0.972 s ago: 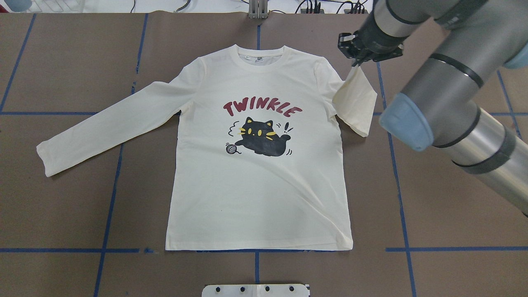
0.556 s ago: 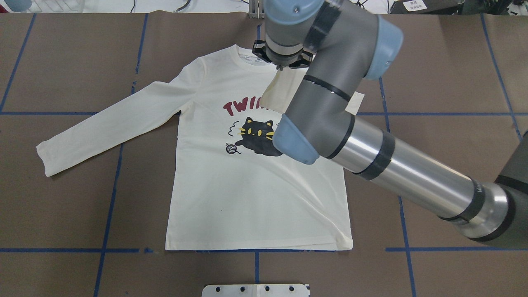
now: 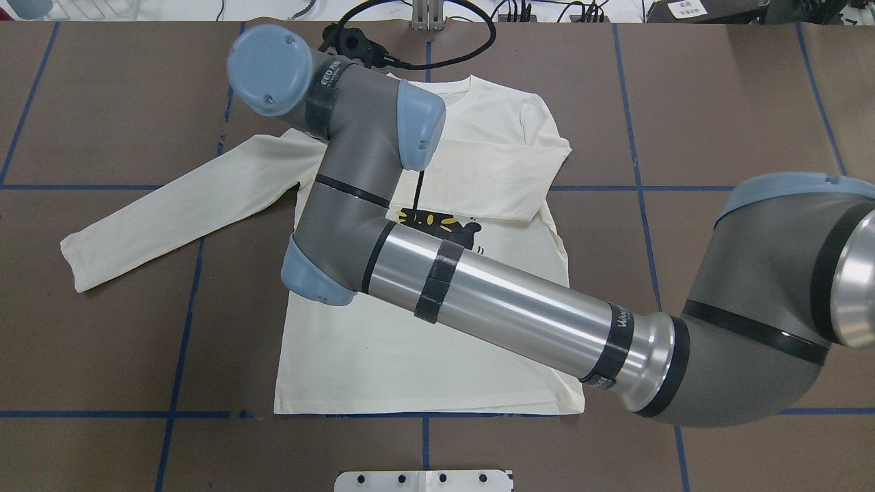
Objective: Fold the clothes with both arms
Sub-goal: 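Lift the sleeve with the right gripper and fold it across the shirt body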
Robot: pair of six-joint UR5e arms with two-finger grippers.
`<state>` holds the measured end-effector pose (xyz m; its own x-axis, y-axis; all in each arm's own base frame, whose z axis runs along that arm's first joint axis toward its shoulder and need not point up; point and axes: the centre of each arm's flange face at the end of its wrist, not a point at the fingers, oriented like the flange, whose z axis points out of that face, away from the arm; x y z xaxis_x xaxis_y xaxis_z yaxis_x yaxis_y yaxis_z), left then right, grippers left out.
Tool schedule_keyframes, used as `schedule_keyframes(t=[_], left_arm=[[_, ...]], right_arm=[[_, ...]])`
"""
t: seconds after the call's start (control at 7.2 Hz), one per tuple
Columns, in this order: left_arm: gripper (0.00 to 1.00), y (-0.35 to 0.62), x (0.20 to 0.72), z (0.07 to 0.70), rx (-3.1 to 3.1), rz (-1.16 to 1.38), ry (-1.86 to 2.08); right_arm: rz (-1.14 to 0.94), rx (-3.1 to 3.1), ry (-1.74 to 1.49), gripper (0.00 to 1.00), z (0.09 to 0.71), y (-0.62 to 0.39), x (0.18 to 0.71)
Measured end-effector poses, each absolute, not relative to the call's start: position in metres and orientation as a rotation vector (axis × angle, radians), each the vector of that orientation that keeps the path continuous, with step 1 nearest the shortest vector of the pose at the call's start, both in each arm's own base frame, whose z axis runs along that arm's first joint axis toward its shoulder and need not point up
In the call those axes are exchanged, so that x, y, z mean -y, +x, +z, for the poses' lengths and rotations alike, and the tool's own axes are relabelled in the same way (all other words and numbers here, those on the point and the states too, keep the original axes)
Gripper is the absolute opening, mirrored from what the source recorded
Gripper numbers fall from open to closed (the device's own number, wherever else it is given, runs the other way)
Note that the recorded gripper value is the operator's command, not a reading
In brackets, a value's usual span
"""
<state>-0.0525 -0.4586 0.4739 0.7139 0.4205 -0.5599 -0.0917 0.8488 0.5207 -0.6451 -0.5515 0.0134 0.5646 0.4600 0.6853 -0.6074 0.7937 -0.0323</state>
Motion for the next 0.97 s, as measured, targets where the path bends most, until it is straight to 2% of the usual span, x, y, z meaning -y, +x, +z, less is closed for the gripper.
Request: schedule_keyframes(t=[0.14, 0.28, 0.69, 0.97], left_arm=[[1.00, -0.053, 0.458, 0.475, -0.726, 0.295, 0.484], [1.00, -0.053, 0.458, 0.475, -0.726, 0.293, 0.482], [1.00, -0.051, 0.465, 0.459, -0.724, 0.310, 0.520], [1.00, -0.049, 0.474, 0.449, -0.725, 0.352, 0.612]], right_arm=[[0.647, 0.746, 0.215, 0.96, 0.000, -0.655, 0.555], [0.668, 0.756, 0.211, 0.99, -0.016, -0.662, 0.559], [0.692, 0.795, 0.200, 1.00, -0.066, -0.659, 0.561], [0.617, 0.781, 0.138, 1.00, -0.059, -0.610, 0.573]])
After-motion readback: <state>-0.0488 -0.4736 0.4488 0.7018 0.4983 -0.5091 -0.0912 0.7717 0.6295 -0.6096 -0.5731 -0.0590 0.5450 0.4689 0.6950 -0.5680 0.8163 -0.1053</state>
